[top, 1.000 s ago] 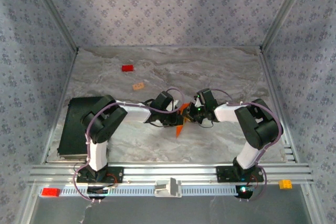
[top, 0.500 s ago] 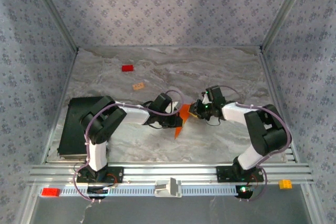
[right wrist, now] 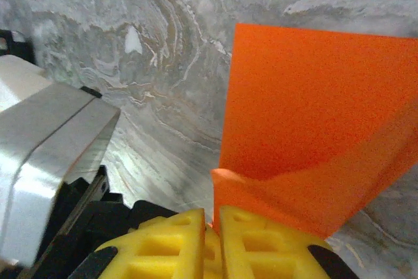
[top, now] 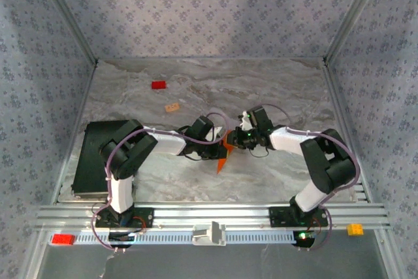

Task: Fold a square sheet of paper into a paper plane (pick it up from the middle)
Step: Fold the wing for the fifth time at the center of the table.

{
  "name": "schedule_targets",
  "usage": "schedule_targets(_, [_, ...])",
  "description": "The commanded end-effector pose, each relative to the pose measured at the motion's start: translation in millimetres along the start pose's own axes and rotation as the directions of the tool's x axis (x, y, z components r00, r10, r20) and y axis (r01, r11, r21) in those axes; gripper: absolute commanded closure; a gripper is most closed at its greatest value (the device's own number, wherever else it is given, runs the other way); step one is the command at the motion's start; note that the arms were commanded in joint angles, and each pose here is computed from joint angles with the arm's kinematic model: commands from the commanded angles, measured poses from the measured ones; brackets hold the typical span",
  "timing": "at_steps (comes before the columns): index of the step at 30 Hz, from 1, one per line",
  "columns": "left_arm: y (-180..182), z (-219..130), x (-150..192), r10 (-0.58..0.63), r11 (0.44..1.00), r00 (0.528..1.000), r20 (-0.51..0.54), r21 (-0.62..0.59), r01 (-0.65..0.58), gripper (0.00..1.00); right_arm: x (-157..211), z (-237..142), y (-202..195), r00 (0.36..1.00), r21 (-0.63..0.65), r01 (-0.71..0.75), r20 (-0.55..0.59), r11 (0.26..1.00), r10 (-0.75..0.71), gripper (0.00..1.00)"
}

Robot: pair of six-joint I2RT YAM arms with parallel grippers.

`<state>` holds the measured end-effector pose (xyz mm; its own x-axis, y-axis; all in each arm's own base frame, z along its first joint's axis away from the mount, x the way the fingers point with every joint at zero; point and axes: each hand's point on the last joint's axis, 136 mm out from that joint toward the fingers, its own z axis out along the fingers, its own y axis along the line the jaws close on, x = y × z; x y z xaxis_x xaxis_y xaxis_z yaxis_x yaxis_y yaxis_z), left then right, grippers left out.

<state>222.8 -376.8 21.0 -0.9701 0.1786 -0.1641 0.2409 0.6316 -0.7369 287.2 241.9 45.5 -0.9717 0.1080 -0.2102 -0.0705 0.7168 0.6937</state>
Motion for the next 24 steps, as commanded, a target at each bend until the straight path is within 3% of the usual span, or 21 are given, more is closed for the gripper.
schedule_targets(1, [46,5,39,-0.096,0.988,0.99,-0.105,-0.135,0.082,1.0,-5,7,-15,0.999,0.072,0.047,-0.014,0.996,-0.046,0.85])
schedule_targets(3, [48,5,40,-0.1,0.987,0.99,-0.103,-0.138,0.085,1.0,-11,9,-35,1.0,0.132,0.025,-0.011,0.991,-0.024,0.85])
schedule_targets(6, [52,6,42,-0.114,0.986,0.988,-0.109,-0.138,0.098,1.0,-23,11,-50,1.0,0.12,-0.024,0.004,0.992,0.024,0.85])
schedule_targets(24, [58,7,48,-0.125,0.984,0.984,-0.125,-0.142,0.107,1.0,-75,-11,-91,0.986,0.171,-0.129,0.127,0.977,0.108,0.85])
